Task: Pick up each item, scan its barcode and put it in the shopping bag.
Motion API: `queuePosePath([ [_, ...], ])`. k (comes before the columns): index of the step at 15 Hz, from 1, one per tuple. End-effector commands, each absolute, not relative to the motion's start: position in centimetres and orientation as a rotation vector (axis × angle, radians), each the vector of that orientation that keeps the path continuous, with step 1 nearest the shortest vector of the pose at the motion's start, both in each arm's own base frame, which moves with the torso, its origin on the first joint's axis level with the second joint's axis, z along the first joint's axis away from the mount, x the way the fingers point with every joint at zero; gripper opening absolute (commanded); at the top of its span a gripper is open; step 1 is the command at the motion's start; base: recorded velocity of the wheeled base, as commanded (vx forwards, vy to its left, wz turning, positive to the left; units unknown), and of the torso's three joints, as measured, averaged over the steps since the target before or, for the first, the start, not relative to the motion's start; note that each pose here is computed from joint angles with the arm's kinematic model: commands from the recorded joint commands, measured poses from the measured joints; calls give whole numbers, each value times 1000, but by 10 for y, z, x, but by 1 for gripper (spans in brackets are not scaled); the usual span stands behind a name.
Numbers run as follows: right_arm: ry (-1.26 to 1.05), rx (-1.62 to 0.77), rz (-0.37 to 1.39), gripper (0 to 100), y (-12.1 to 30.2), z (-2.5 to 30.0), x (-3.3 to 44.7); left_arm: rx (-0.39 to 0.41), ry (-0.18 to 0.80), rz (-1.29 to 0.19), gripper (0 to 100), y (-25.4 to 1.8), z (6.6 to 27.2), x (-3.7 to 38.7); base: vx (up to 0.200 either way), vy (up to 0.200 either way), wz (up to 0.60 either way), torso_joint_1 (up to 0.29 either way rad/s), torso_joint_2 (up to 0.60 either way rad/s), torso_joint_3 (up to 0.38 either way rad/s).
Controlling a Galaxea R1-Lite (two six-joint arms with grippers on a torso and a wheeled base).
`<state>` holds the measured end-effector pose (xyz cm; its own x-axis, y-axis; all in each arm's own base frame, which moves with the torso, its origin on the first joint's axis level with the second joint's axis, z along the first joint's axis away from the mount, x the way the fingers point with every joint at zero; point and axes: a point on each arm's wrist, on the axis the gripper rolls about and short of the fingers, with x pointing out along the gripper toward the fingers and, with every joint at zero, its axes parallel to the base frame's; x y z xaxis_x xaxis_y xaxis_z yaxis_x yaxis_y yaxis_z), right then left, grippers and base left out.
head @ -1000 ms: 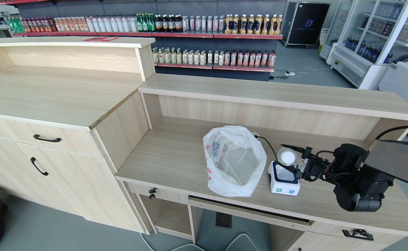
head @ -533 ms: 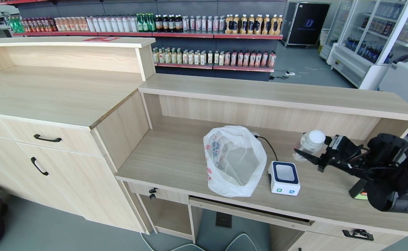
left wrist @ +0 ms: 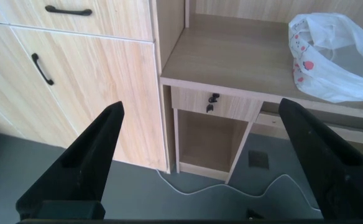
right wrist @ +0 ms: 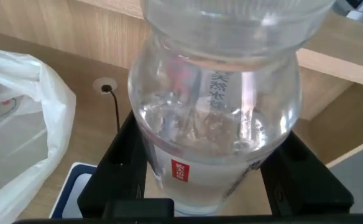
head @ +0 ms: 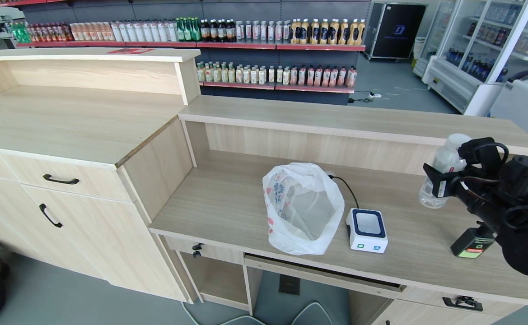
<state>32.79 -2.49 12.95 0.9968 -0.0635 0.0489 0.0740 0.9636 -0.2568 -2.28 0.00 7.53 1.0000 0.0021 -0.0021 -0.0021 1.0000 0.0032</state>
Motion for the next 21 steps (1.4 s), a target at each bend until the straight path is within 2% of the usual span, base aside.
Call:
queuePosePath([
  [1,-35,-250,-118,0,-20,132,319,3,2,3,100,0,75,-23,0,0,0,0,0,0],
  [12,-25,-292,-190,0,-21,124,317,3,2,3,100,0,75,-23,0,0,0,0,0,0],
  [21,-105,-281,-130,0,-2,106,356,3,2,3,100,0,75,-23,0,0,600,3,3,2],
])
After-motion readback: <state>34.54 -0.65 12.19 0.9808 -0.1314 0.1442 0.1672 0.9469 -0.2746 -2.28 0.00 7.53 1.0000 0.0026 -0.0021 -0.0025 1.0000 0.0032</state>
